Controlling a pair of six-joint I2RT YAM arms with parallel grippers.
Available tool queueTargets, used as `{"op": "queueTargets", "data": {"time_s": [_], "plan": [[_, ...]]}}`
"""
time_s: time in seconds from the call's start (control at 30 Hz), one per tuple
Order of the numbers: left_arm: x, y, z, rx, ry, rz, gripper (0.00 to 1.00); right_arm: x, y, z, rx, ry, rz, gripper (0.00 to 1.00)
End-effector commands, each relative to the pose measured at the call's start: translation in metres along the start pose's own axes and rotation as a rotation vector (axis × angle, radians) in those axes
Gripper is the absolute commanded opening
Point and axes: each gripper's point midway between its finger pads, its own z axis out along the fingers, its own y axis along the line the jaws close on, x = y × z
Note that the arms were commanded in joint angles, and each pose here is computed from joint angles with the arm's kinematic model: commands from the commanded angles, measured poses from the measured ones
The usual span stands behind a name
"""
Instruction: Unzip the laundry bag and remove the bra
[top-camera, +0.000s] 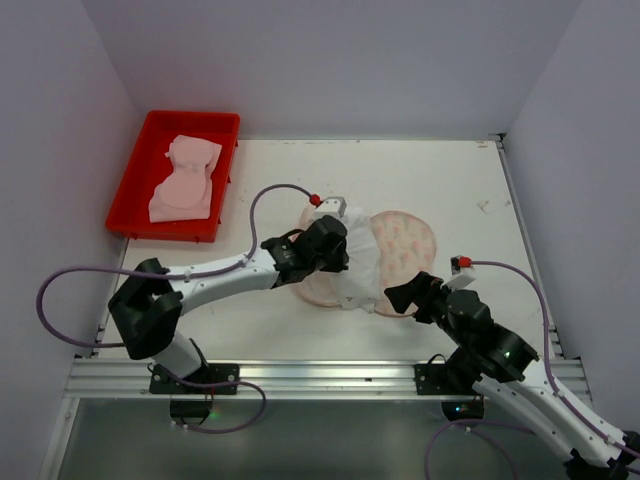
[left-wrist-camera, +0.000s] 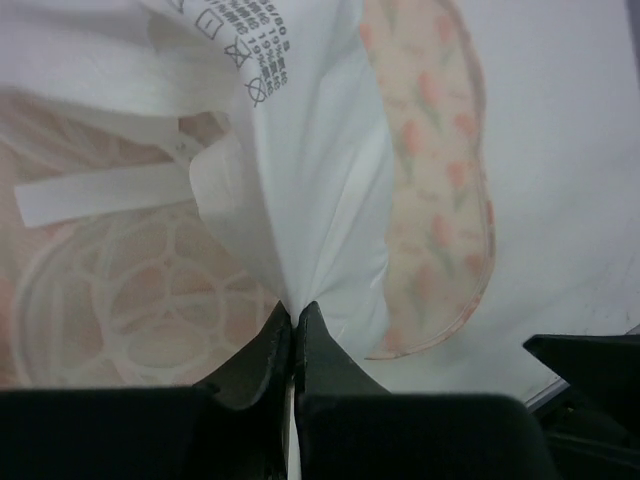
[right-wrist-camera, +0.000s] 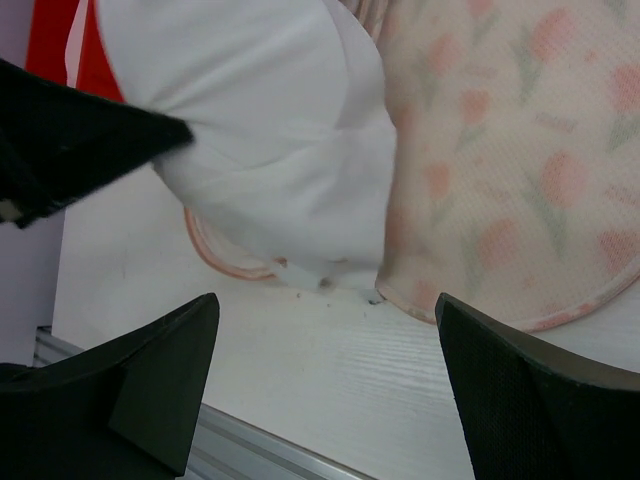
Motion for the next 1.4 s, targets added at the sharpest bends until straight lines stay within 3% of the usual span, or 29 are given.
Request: {"op": "queueTargets", "data": {"time_s": [0.0,0.17,0.2,0.33,0.37,0.43,0.47,0.5,0.53,0.57,0.7,0.8,0.87,1.0,1.23,1.33,1.37], "plan": [[-0.086,-0.014,-0.064,0.031,-0.230,0.095,0.00,-0.008,0.004,-0.001,-0.008,-0.027,-0.019,0.90],[-0.171,0.023,-0.125,0.036,-0.369,0.216,0.00,-0.012,0.008,-0.003,-0.018,-0.033,-0.026,0.90],[-0.205,0.036,-0.145,-0.002,-0.437,0.210,0.00,-0.012,0.008,-0.003,-0.017,-0.032,-0.027,0.90],[-0.266,0.088,-0.173,-0.125,-0.476,0.341,0.00,-0.014,0.011,-0.003,-0.019,-0.029,-0.041,0.90],[-0.270,0.099,-0.162,-0.124,-0.424,0.362,0.00,-0.014,0.011,-0.003,-0.018,-0.026,-0.051,0.90],[-0.310,0.134,-0.180,-0.204,-0.459,0.390,0.00,-0.014,0.012,-0.002,-0.017,-0.023,-0.062,0.90],[-0.311,0.147,-0.159,-0.192,-0.391,0.391,0.00,-0.014,0.013,-0.002,-0.018,-0.018,-0.076,0.90],[-0.325,0.174,-0.160,-0.233,-0.388,0.389,0.00,-0.015,0.014,-0.001,-0.025,-0.020,-0.079,0.90],[-0.344,0.174,-0.170,-0.209,-0.422,0.403,0.00,-0.014,0.014,0.000,-0.021,-0.015,-0.086,0.90],[-0.347,0.195,-0.150,-0.219,-0.377,0.380,0.00,-0.014,0.015,0.001,-0.022,-0.012,-0.092,0.90],[-0.381,0.280,-0.147,-0.338,-0.393,0.303,0.00,-0.006,0.023,0.005,-0.053,0.034,-0.104,0.90],[-0.368,0.343,-0.129,-0.424,-0.337,0.190,0.00,0.002,0.023,0.010,-0.054,0.073,-0.124,0.90],[-0.356,0.361,-0.117,-0.426,-0.323,0.183,0.00,0.009,0.022,0.014,-0.055,0.101,-0.142,0.90],[-0.294,0.420,-0.085,-0.549,-0.166,0.121,0.00,0.015,0.028,0.025,-0.069,0.130,-0.145,0.90],[-0.232,0.454,-0.083,-0.727,0.056,-0.001,0.00,0.022,0.032,0.029,-0.071,0.178,-0.148,0.90],[-0.222,0.462,-0.112,-0.873,0.058,-0.064,0.00,0.017,0.030,0.030,-0.056,0.152,-0.151,0.90],[-0.221,0.461,-0.119,-0.897,0.054,-0.080,0.05,0.015,0.030,0.031,-0.050,0.147,-0.156,0.90]]}}
